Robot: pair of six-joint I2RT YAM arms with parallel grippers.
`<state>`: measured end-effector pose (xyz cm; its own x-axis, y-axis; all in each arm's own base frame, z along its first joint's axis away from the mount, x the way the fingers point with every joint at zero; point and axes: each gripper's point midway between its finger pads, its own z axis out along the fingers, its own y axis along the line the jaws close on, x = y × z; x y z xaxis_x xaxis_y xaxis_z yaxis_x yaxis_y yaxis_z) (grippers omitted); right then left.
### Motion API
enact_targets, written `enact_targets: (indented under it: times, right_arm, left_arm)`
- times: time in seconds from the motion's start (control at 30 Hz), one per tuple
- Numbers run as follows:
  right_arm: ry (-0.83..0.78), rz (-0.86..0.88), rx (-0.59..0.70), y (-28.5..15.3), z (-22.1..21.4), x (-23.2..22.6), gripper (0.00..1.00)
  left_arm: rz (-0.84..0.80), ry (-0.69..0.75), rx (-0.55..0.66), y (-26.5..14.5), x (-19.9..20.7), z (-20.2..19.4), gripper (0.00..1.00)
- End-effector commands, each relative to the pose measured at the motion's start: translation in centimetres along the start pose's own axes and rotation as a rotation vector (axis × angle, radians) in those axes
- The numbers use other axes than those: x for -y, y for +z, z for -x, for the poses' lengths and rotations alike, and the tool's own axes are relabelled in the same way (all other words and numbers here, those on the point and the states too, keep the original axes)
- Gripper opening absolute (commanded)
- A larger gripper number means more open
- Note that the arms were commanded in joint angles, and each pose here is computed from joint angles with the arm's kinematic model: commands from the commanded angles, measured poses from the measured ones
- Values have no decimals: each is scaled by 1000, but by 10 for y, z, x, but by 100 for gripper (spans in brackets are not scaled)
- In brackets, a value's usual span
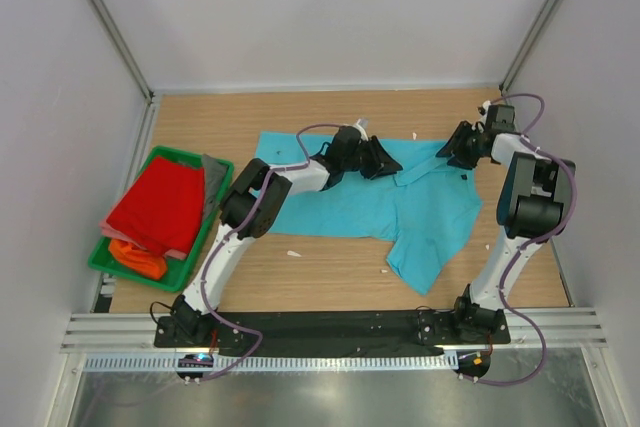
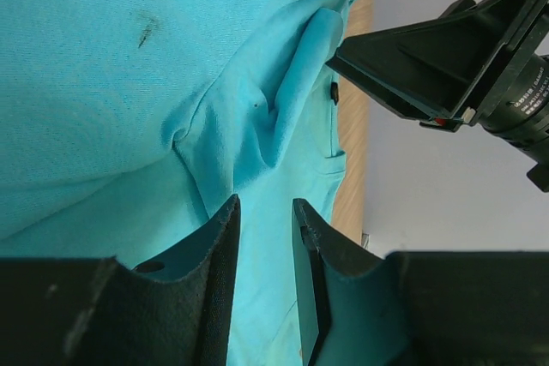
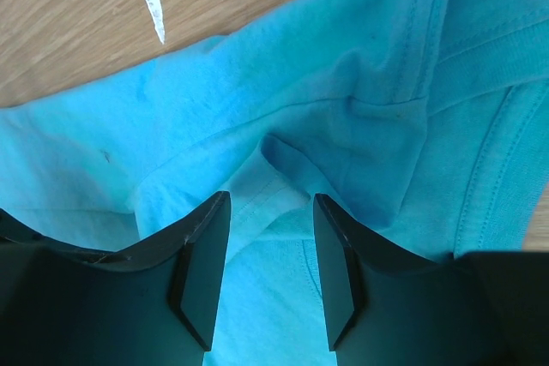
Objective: Fold and stack the t-shirts
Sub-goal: Fold the tshirt
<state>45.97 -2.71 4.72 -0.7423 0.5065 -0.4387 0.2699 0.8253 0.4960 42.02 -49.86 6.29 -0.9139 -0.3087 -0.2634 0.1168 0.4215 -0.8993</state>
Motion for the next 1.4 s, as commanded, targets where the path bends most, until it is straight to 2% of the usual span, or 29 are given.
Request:
enact_targets:
  times: [0.0,0.33,0.4,0.53,0.57,0.77,0.93,0.97,1.07,1.1,1.17,1.37]
  right_arm:
    - [-56,-8,20,-1,12,1,49]
    - [-40,31,17,11,13,-2,42]
    - [-36,43,21,11,17,-5,34]
    - [-40,45,36,8,21,-8,30]
    - [-39,45,35,7,22,-9,22]
    - [54,-29,8,-18,14,-9,1]
    - [134,-122,-11,-42,-1,-2,1]
    - [158,-116,-30,-43,-6,-4,1]
    - [177,-107,-30,-43,-10,-6,1]
    - [185,-109,-38,-42,-13,-4,1]
    - [191,-101,-43,-41,-16,-5,1]
    - [194,-97,-49,-42,-21,-4,1]
  left_arm:
    - [-33,11,9,3,12,5,32]
    - [-28,11,-4,3,10,1,32]
    - [-26,12,-16,2,9,0,32]
    - [-26,10,-36,2,8,-5,31]
    - [-28,13,-35,3,9,-3,32]
    - [-21,40,-76,-2,10,-9,32]
    - [101,57,-168,-17,-4,-25,38]
    - [147,72,-122,-23,-4,-15,39]
    - [222,107,-80,-32,-15,-10,37]
    - [222,102,-77,-30,-15,-8,33]
    - [229,76,-95,-23,-23,-13,29]
    - [156,24,-109,-6,-12,-20,29]
